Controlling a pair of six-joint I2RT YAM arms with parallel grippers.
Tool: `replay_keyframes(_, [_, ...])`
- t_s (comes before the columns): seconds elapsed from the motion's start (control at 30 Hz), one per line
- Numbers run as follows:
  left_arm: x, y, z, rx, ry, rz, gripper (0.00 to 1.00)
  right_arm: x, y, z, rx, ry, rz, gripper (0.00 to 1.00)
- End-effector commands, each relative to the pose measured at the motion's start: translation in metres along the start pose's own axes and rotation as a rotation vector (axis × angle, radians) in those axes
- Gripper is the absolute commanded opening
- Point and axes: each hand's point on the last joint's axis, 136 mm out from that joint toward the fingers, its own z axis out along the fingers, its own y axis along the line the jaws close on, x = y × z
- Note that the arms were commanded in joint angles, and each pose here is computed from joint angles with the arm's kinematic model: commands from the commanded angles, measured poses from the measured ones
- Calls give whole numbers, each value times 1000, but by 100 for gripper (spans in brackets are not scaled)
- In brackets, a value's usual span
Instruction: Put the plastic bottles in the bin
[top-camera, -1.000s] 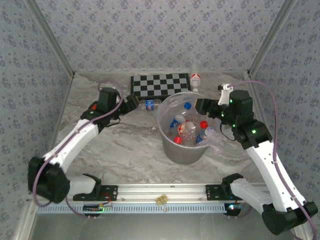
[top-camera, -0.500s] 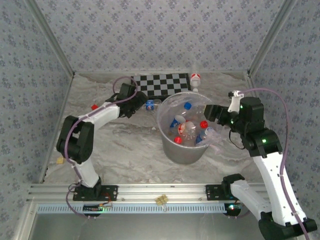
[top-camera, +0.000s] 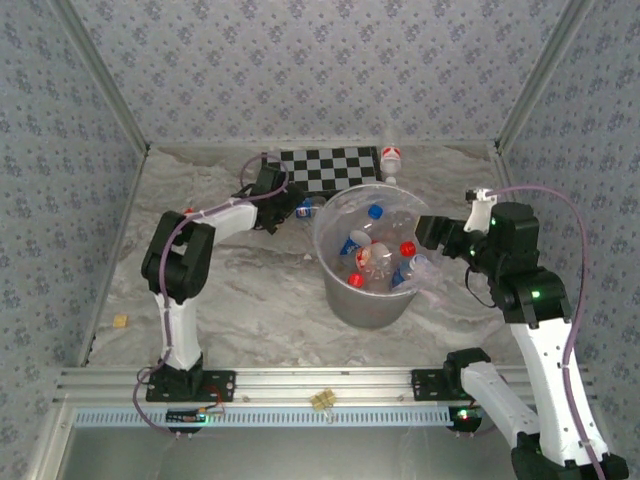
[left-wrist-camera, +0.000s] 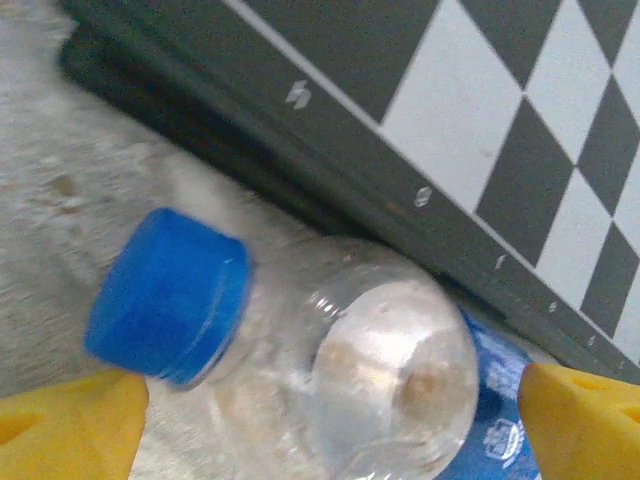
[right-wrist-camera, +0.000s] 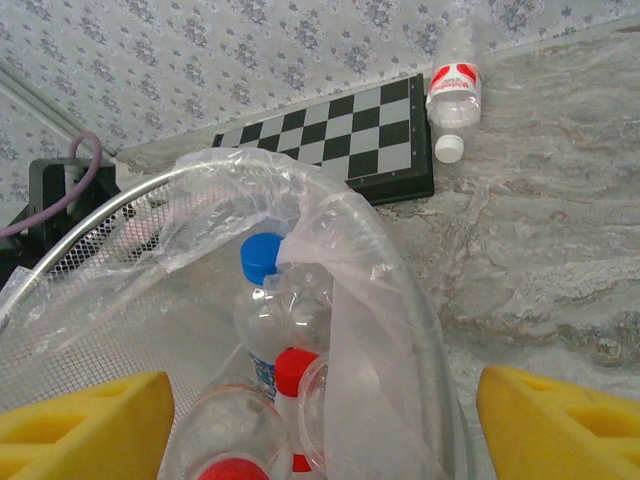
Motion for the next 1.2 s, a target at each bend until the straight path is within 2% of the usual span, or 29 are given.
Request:
replay_keyframes(0.0, [5, -4, 13, 3, 18, 9, 88, 9, 0, -5, -9, 27, -20, 81])
replay_keyframes(0.13, [0, -11, 6, 22, 3, 24, 68, 8, -1, -11, 1, 21, -34, 81])
replay_keyframes(0.2, [-4, -15, -7, 28, -14, 45, 61, 5, 0, -13, -3, 12, -39, 81])
replay_keyframes(0.37, [-19, -30, -59, 63, -86, 139, 56, -19, 13, -14, -43, -44, -64, 81])
replay_keyframes(0.5, [-37, -38, -114, 84, -177, 220, 51, -38, 35, -14, -141, -61, -66, 81])
replay_keyframes(0.63, [-55, -42, -179, 116, -290, 320, 51, -51, 63, -7, -273, -37, -52, 81])
replay_keyframes(0.77, [-57, -54, -253, 206, -359, 477, 50, -56, 106, 6, -424, 55, -91, 79])
replay_keyframes(0.9, [-38, -74, -313, 387, -329, 535, 47, -53, 161, 20, -558, 135, -197, 77])
replay_keyframes(0.97, [-17, -96, -337, 548, -254, 555, 47, -52, 192, 27, -639, 177, -233, 75])
replay_keyframes(1.07, [9, -120, -361, 701, -153, 596, 47, -47, 230, 37, -741, 247, -251, 74])
replay_keyframes(1.17, [31, -136, -372, 795, -111, 622, 48, -40, 254, 46, -819, 299, -257, 75])
